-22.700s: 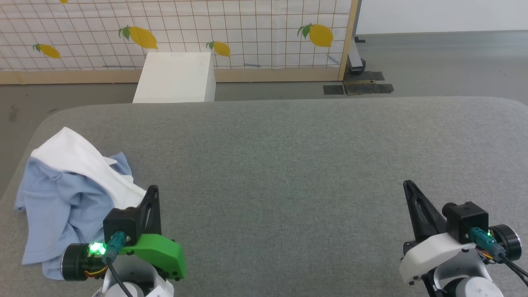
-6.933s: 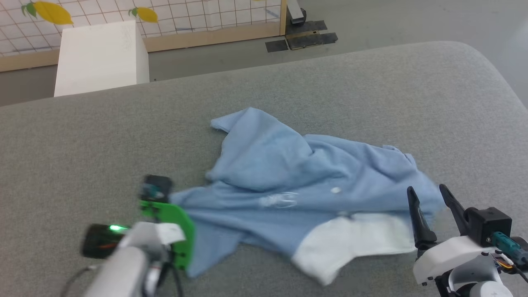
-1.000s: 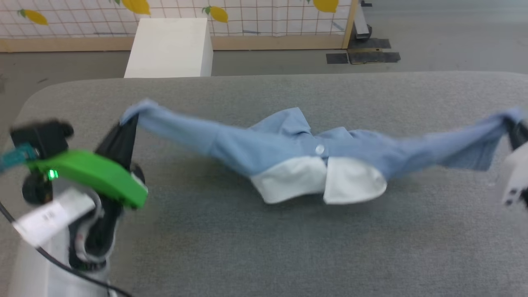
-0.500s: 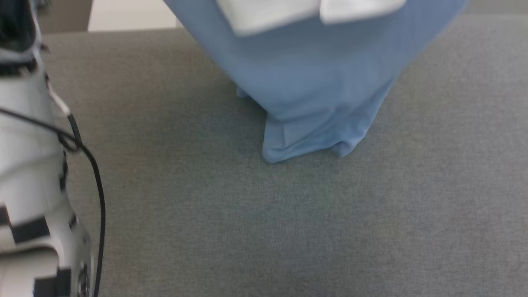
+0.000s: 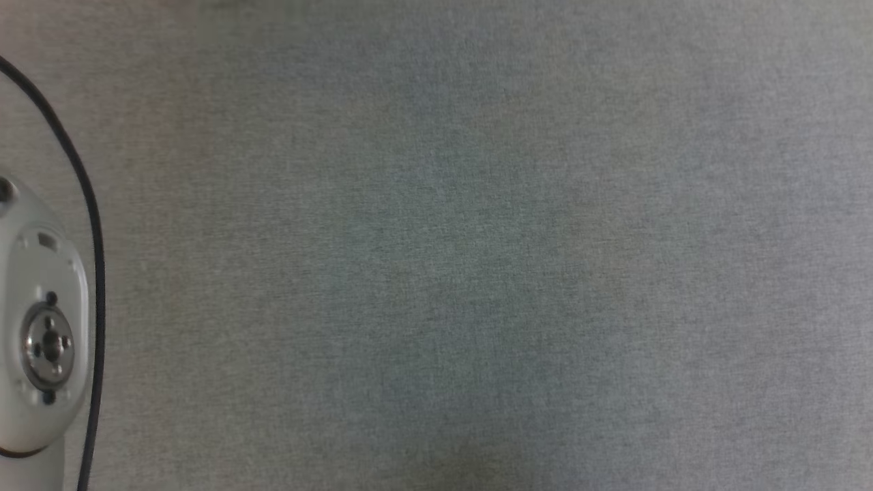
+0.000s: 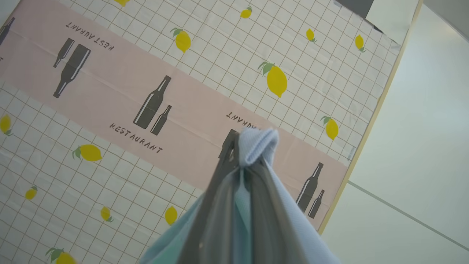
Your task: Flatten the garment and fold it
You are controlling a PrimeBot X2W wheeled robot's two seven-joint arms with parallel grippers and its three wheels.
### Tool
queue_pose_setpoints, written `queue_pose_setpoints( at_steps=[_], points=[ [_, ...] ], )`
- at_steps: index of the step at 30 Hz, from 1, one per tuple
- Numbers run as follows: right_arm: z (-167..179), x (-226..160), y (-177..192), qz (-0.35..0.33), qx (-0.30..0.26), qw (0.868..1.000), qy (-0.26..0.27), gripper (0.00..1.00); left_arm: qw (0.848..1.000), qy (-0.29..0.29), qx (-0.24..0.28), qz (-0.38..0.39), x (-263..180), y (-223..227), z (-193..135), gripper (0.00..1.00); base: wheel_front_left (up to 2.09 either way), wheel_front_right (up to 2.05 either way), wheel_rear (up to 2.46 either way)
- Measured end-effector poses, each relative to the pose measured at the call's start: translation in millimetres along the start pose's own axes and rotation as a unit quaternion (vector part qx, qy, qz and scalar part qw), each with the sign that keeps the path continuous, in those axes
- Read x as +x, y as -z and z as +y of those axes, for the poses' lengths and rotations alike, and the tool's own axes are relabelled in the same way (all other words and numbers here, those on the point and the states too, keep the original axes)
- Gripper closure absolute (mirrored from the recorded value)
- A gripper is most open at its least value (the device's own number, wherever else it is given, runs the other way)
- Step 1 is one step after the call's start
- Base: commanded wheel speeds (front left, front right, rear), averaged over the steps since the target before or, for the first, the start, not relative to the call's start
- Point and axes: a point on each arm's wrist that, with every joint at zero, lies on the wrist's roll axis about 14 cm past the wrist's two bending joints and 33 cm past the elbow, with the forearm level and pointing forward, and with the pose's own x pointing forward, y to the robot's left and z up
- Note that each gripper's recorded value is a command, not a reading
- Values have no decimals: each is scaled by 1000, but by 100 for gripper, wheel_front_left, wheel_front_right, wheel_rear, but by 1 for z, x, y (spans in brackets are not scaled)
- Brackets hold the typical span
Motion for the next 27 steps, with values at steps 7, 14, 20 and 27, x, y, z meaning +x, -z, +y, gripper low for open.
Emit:
queue_pose_setpoints(
  at_steps=[7,14,20,27],
  points=[
    [33,-2,62,61,16,998,-31,100,996,0,12,87,-19,71,27,100,0,0,0],
    [87,-66,148,182,56,976,-106,100,964,9,86,252,-105,139,66,100,0,0,0],
    [112,-143,181,258,103,948,-153,100,921,15,165,353,-198,146,100,100,0,0,0],
    [112,-252,198,363,140,906,-168,100,868,-42,140,474,-328,121,116,100,0,0,0]
  ],
)
